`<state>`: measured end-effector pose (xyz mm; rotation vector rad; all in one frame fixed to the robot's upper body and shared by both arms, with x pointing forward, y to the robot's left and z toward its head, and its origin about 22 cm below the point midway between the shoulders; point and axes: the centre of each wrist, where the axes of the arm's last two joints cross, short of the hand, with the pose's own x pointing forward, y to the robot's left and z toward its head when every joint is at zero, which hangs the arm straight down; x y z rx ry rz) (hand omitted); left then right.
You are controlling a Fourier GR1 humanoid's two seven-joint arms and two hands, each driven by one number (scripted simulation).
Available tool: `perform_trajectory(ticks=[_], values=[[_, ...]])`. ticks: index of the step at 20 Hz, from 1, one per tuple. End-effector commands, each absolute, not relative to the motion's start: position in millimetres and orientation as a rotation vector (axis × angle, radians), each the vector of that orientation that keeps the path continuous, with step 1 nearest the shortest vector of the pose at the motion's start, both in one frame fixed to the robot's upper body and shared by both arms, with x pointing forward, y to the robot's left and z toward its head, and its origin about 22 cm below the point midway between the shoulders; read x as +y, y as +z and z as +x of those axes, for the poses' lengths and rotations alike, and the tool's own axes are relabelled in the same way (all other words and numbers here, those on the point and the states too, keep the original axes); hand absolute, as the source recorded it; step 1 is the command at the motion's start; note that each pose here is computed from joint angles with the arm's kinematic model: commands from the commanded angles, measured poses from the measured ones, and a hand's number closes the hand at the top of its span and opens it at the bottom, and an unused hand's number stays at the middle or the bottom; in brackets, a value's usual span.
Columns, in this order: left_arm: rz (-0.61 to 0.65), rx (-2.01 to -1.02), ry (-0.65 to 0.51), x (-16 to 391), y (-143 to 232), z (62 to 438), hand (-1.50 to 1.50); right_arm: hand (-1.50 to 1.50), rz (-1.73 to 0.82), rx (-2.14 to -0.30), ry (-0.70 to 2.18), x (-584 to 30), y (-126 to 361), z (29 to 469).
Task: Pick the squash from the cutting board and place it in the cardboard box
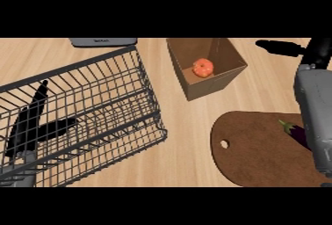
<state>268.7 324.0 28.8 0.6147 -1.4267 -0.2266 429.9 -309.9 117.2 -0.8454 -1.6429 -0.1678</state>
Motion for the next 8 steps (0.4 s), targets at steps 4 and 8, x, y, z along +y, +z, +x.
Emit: perform_trajectory(ticks=[4, 8], values=[[0.684, -1.333, -0.190, 361, 8, 241, 0.00, -1.50, -0.836, -1.618, -0.114, -370, 107, 378], [0.677, -1.339, -0.169, 363, 18, 250, 0.00, -1.50, -0.831, -1.562, 0.001, -408, 108, 341]])
